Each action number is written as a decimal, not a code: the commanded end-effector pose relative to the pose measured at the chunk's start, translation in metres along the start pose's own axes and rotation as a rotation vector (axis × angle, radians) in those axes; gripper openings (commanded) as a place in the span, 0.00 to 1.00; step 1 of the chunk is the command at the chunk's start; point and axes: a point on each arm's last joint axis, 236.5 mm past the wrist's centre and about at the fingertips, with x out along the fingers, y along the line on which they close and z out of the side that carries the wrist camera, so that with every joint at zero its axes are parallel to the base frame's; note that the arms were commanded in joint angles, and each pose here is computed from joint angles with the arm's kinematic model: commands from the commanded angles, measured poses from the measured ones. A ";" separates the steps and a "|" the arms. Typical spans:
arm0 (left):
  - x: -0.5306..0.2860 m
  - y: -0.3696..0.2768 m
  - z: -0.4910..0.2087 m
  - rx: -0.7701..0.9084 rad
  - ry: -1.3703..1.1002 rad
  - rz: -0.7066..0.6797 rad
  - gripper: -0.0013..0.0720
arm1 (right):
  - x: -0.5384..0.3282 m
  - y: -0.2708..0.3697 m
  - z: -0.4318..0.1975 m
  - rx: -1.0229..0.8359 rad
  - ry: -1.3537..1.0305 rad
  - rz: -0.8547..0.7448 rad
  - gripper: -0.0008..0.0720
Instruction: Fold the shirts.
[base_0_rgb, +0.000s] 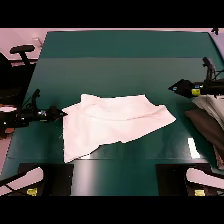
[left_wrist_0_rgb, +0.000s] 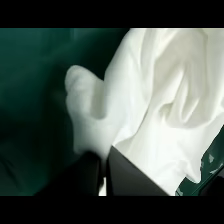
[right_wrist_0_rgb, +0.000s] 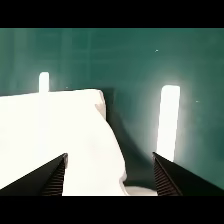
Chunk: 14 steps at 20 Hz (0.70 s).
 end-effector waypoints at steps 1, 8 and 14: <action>-0.007 -0.010 0.014 0.052 -0.008 -0.008 0.05 | 0.024 0.002 0.007 -0.007 0.093 0.085 0.83; -0.008 -0.016 0.005 0.054 0.026 -0.035 0.05 | 0.120 0.016 0.002 -0.005 0.260 0.119 0.83; -0.008 -0.019 0.001 0.055 0.043 -0.049 0.05 | 0.155 0.009 -0.022 0.015 0.339 0.106 0.82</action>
